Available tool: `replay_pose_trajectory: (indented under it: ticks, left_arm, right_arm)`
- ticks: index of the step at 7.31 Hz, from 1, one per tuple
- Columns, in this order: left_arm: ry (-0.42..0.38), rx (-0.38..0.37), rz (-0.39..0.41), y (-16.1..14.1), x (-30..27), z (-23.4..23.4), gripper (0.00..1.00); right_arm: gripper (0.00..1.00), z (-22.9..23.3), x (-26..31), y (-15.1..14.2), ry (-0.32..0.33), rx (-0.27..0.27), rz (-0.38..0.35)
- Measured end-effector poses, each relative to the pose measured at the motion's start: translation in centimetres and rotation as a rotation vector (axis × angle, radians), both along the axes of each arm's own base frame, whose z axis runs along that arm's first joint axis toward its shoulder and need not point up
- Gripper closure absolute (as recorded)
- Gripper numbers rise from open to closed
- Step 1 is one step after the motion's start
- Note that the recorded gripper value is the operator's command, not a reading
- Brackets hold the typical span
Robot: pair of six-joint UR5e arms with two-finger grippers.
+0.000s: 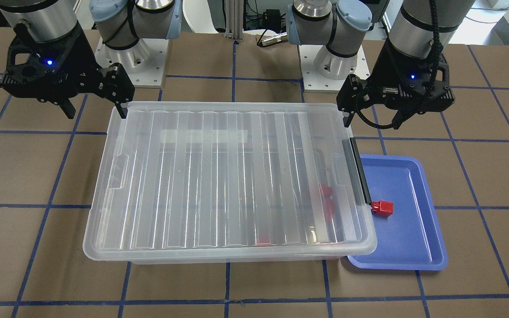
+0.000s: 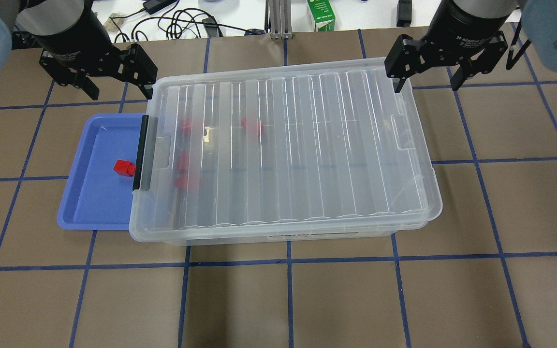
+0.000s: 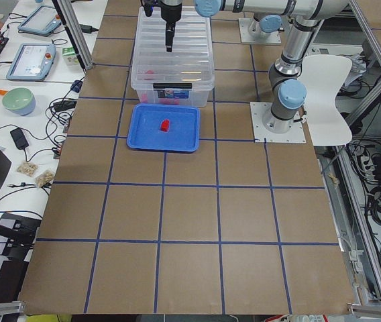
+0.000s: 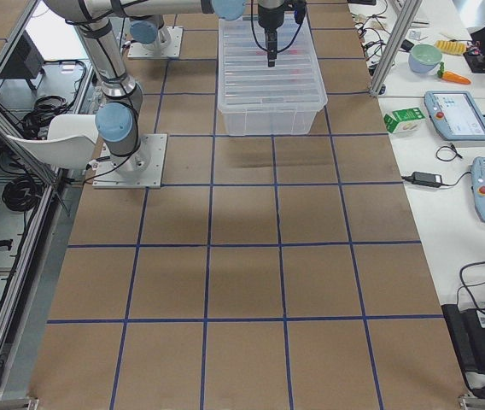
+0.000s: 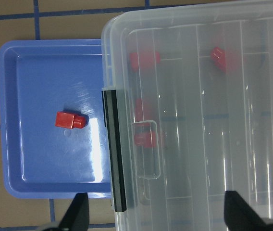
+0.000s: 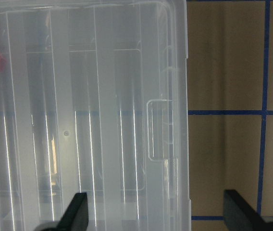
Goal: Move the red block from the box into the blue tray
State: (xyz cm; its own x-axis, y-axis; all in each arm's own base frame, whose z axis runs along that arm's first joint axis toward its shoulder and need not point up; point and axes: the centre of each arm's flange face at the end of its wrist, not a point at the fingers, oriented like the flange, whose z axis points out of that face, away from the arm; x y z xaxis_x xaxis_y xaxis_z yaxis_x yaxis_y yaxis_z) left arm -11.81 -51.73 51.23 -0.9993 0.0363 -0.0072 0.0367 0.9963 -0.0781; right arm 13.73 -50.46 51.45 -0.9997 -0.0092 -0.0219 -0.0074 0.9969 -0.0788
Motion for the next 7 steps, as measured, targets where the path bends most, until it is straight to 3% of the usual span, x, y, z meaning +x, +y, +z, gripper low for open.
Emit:
replay_pose_trajectory:
  ticks: [7]
  left_arm:
    - [0.001, 0.002, 0.002, 0.04, -0.01, -0.10, 0.00]
  right_arm:
    - [0.00, -0.08, -0.11, 0.00, 0.012, 0.000, 0.000]
